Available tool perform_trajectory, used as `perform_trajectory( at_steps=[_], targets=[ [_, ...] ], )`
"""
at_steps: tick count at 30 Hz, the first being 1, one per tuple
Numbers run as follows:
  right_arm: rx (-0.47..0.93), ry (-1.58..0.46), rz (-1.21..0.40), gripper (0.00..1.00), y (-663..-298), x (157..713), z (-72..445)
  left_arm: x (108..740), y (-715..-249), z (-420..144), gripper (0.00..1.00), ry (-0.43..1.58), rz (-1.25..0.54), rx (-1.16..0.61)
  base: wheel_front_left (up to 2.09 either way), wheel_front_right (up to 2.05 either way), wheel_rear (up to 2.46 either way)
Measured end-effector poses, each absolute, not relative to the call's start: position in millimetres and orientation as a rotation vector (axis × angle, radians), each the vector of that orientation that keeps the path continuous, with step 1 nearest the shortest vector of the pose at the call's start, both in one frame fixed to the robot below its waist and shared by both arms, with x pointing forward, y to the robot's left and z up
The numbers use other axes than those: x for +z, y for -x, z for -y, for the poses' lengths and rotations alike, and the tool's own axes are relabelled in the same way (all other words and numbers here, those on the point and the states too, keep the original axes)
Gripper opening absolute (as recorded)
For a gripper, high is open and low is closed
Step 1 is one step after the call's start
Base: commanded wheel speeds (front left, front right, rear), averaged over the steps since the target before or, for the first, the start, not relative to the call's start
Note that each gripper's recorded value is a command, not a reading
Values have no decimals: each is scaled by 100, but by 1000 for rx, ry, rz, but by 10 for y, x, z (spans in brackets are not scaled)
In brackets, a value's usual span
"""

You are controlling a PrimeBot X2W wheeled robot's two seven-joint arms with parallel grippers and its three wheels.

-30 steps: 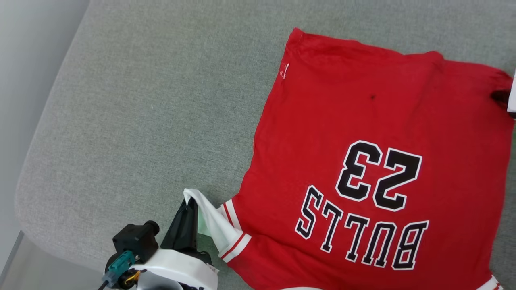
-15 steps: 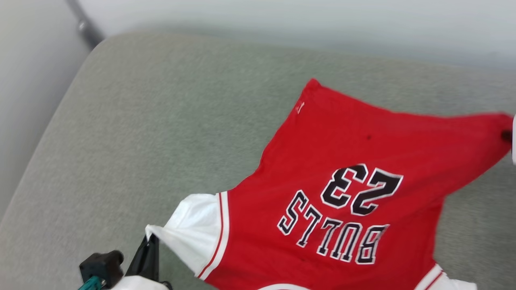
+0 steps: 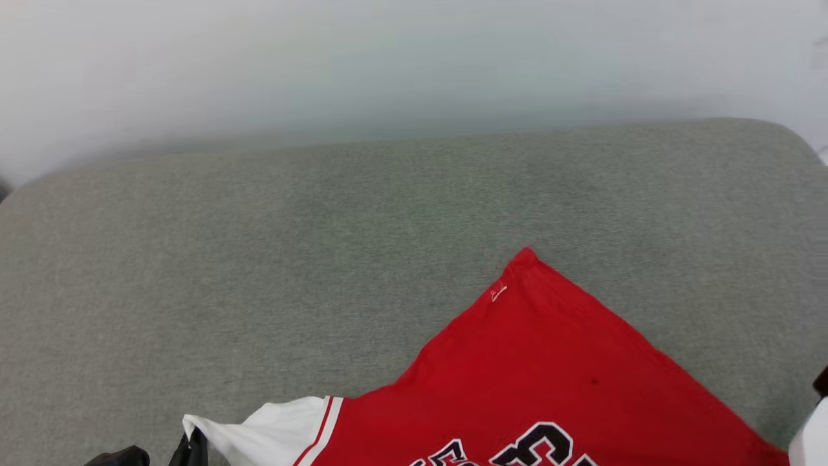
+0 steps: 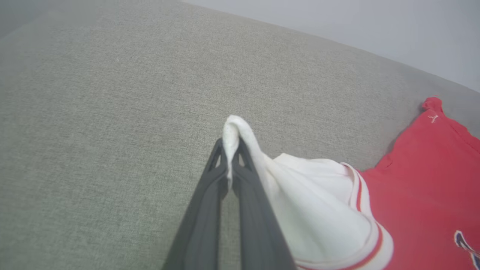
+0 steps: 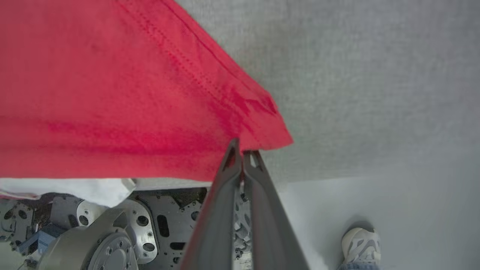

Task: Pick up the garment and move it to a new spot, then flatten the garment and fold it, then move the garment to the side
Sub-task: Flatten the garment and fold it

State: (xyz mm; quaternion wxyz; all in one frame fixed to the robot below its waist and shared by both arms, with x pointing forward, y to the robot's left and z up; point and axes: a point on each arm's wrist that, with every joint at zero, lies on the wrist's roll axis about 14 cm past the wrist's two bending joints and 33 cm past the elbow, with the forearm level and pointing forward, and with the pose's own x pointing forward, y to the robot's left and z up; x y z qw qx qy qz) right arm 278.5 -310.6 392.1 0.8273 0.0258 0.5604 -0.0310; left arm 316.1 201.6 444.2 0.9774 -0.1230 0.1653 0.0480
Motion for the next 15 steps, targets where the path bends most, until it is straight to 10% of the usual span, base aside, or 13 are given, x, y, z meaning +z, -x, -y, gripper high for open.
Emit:
perform_trajectory(
  at_steps=[1,3,9,15],
  targets=[
    [-78,-82,-1210,9,-2619,3845,3098,4441,-3182,-1996,0,248,-337,88,0,0,0],
    [-106,-142,-1219,100,-2376,3738,3082,4434,-3211,-1953,0,245,-344,70,0,0,0],
    [-148,-222,-1044,100,-2394,3833,3076,4415,-3267,-1862,0,228,-363,28,0,0,0],
    [-127,-146,-630,100,-3195,4452,3134,4406,-3279,-1851,0,229,-369,17,0,0,0]
  ],
)
